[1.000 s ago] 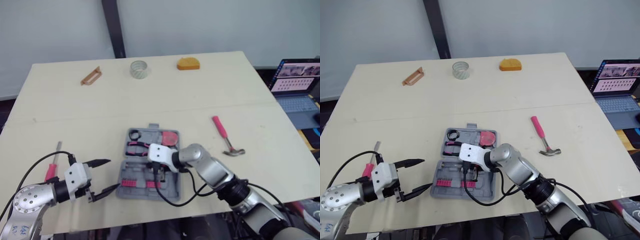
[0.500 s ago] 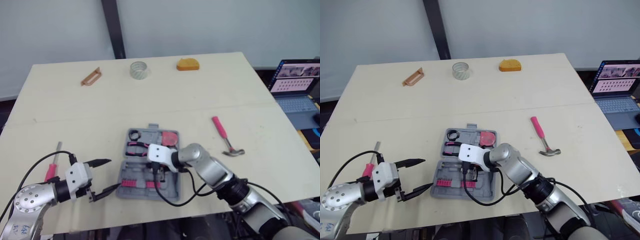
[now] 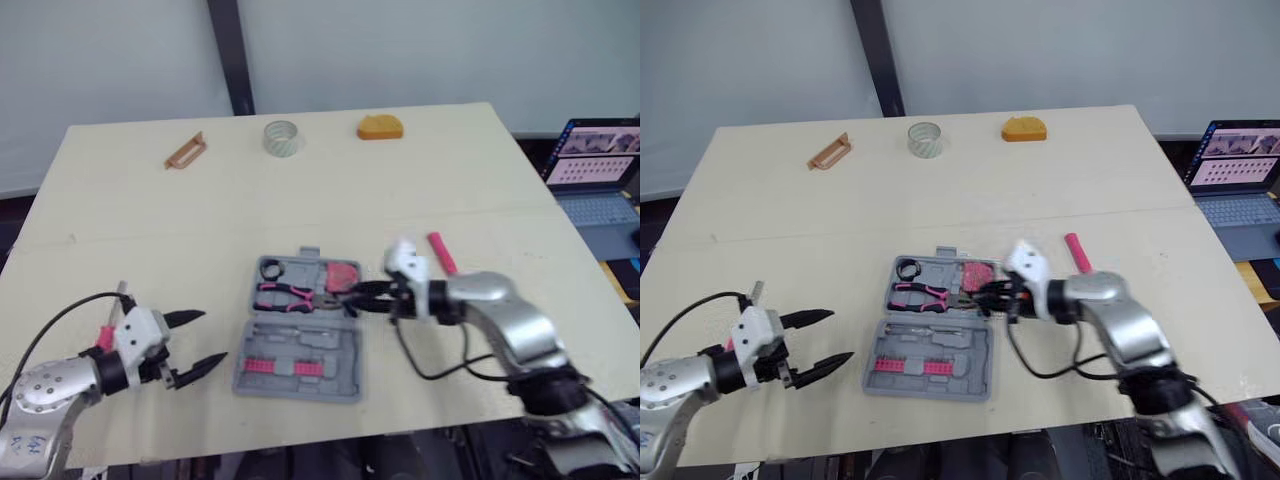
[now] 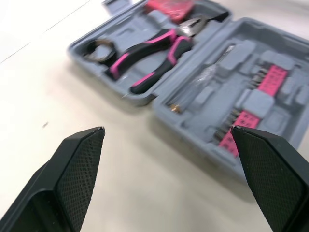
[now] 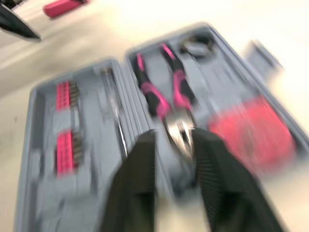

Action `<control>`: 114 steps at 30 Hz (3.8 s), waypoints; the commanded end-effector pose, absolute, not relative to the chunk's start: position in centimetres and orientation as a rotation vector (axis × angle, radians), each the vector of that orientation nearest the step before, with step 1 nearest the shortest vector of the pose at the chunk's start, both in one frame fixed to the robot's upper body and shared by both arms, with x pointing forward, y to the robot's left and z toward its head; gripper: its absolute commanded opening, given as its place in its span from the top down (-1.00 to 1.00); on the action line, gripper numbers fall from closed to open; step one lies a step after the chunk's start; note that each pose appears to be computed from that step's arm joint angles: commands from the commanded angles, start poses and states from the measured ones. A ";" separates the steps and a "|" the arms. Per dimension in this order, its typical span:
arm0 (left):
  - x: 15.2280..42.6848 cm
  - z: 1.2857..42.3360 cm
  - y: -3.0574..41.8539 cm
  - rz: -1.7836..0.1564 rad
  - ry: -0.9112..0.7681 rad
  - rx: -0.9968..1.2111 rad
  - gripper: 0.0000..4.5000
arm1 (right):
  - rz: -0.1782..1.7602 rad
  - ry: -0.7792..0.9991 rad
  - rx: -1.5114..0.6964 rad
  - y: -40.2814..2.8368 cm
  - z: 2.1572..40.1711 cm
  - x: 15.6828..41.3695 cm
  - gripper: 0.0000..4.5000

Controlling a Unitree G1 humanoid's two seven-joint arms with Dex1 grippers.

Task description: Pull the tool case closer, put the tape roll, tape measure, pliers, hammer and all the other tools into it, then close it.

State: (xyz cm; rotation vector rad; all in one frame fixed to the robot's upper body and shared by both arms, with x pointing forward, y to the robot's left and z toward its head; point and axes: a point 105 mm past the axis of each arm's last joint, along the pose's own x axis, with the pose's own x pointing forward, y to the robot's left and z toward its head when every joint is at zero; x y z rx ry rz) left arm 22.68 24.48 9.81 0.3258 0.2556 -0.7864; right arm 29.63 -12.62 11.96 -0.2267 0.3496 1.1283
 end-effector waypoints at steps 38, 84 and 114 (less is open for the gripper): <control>17.7 11.5 38.4 -0.235 0.305 0.284 -1.00 | 0.490 0.396 -0.148 -32.6 10.3 28.0 -0.95; 19.2 11.2 37.4 -0.278 0.271 0.280 -1.00 | 0.509 0.405 -0.193 -31.6 10.2 28.2 -0.95; 19.2 10.8 37.2 -0.294 0.282 0.279 -1.00 | 0.488 0.430 -0.189 -31.1 10.3 27.7 -0.95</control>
